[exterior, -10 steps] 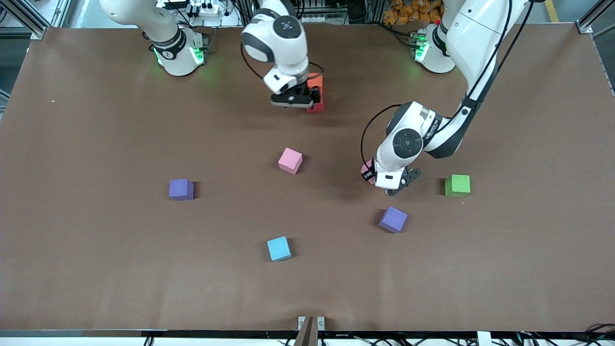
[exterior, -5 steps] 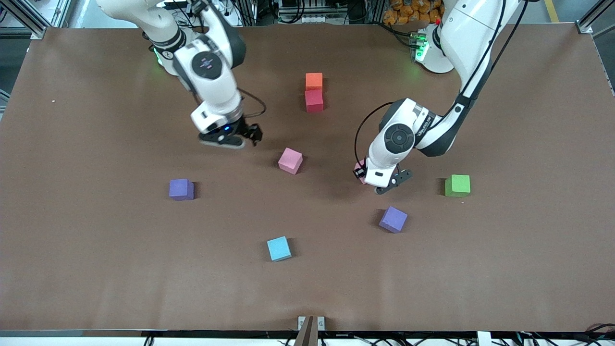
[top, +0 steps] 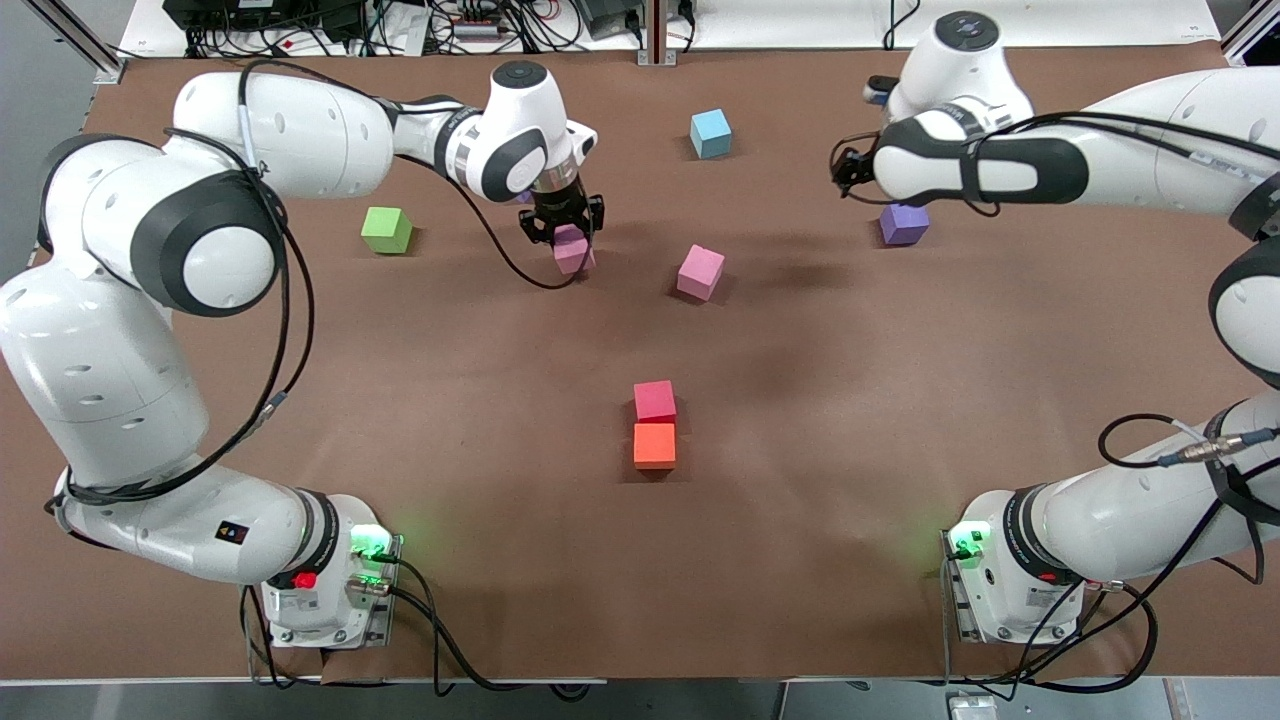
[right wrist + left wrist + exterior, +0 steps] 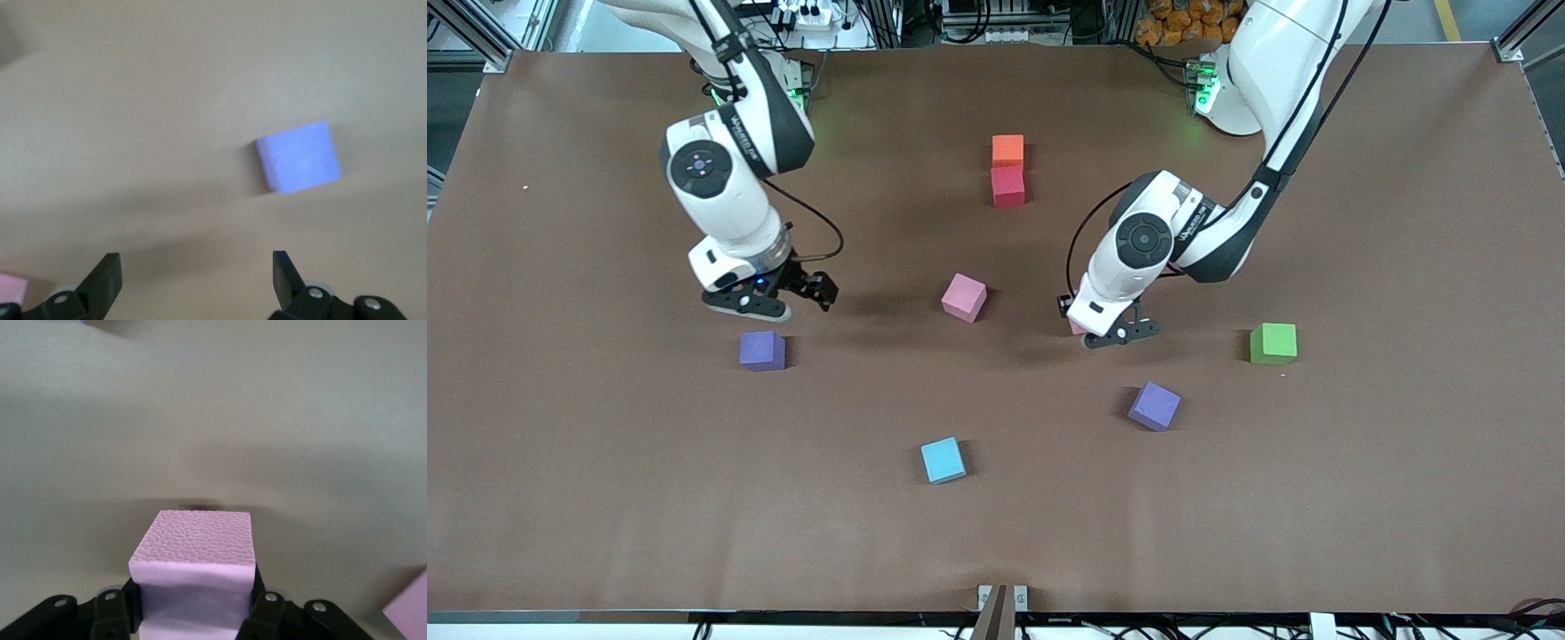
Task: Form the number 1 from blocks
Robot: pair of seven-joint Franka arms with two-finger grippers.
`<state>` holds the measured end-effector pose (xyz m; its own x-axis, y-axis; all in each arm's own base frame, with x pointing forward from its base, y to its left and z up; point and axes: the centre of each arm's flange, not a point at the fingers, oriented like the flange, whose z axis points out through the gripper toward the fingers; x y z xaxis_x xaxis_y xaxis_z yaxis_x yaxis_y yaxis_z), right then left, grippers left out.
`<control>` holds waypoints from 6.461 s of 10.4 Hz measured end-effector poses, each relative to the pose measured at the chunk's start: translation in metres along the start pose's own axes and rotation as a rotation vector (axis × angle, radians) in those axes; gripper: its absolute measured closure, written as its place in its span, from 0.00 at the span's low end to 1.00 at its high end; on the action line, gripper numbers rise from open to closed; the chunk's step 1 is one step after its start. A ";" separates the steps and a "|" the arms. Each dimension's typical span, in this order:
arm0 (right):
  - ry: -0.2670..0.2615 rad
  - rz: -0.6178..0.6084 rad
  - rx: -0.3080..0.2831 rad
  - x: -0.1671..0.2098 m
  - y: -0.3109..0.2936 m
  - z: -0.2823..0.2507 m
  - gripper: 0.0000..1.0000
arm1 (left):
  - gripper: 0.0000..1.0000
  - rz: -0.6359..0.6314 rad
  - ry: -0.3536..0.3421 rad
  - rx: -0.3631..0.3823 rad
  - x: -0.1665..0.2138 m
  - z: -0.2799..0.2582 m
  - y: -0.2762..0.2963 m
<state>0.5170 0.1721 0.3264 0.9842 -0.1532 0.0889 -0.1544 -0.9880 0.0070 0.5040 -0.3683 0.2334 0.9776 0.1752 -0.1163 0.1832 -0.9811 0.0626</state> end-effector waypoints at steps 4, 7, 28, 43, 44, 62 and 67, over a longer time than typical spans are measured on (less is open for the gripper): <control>-0.014 -0.241 -0.007 0.037 0.061 0.039 0.00 | 0.42 0.067 -0.017 -0.021 -0.032 -0.003 0.030; -0.041 -0.277 -0.005 0.034 0.060 0.079 0.00 | 0.42 0.114 -0.021 -0.018 -0.055 0.000 0.048; -0.044 -0.331 0.000 0.047 0.081 0.129 0.27 | 0.42 0.177 -0.124 0.089 -0.218 0.067 0.108; 0.025 0.062 0.077 -0.009 -0.043 0.014 0.42 | 0.00 -0.003 0.010 0.001 -0.108 -0.053 0.069; 0.017 0.057 0.083 -0.032 -0.075 0.010 0.42 | 0.00 -0.056 0.027 0.000 -0.082 -0.070 0.049; -0.032 -0.197 0.069 -0.252 -0.335 0.079 0.42 | 0.00 -0.271 0.170 -0.022 0.101 -0.116 -0.067; -0.038 -0.203 0.058 -0.261 -0.337 0.083 0.41 | 0.00 -0.268 0.208 -0.055 0.109 -0.153 -0.058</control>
<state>0.3189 0.5433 0.2182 0.9973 0.0491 0.0541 0.0511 -0.9980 -0.0365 0.6162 -0.2797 0.3691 0.8932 0.4444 0.0688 0.4358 -0.8932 0.1110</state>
